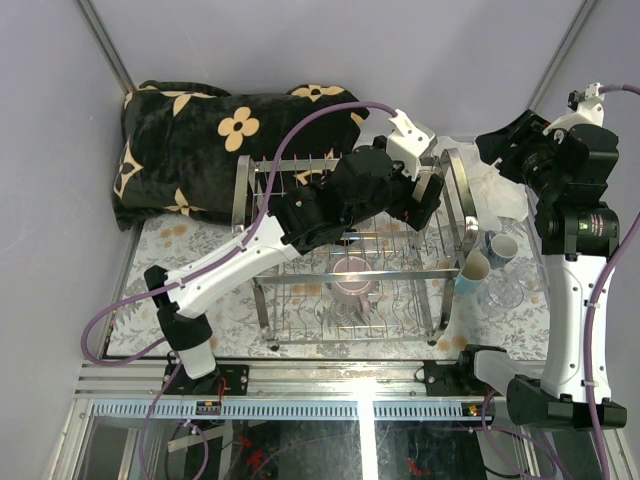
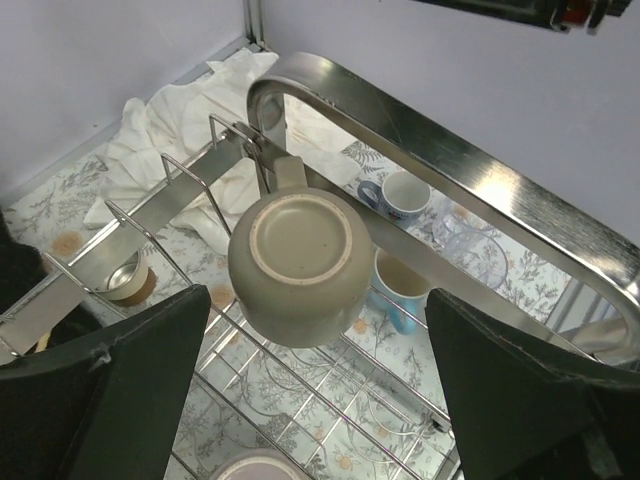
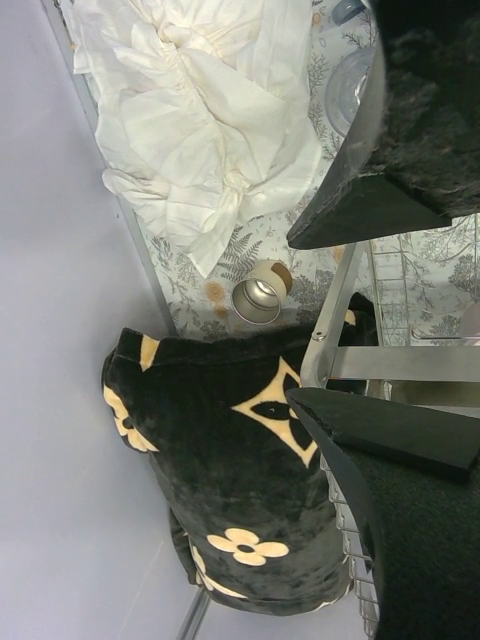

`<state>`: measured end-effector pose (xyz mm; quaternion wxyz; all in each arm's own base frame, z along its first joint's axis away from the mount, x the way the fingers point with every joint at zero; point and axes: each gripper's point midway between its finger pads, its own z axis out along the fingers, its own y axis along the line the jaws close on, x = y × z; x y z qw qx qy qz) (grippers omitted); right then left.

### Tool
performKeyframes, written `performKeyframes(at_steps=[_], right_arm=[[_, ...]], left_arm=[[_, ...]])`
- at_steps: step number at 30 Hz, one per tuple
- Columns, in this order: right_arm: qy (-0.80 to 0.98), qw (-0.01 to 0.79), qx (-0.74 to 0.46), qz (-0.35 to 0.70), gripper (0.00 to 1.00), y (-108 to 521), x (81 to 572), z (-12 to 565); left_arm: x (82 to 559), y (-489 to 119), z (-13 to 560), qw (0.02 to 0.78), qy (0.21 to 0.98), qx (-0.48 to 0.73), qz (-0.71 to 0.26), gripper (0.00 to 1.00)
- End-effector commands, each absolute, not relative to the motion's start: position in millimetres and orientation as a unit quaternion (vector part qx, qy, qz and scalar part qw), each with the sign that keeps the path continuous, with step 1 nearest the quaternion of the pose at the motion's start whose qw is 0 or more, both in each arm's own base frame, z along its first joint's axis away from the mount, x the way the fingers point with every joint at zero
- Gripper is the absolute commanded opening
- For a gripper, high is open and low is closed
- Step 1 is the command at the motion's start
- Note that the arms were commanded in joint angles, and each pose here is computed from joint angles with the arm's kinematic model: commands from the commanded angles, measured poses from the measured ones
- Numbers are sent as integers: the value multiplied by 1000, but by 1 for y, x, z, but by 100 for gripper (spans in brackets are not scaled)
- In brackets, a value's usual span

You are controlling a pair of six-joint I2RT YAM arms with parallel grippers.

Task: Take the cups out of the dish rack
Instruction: Unload the cup from the dish rack.

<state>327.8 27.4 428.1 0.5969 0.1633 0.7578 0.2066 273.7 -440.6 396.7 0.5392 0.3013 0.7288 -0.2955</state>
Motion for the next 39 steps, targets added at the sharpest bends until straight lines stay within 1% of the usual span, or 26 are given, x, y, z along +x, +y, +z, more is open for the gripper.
performKeyframes(at_steps=[1,24,39], right_arm=[[742,615,151,219,65,33,322,443],[742,613,147,226,65,35,322,444],[741,614,147,228,65,36,322,444]], left_arm=[[284,-442,419,582,705,280,-293,89],[304,-457,389,583,719,276,-258,88],[309,-458,378,585,723,274,-246,71]])
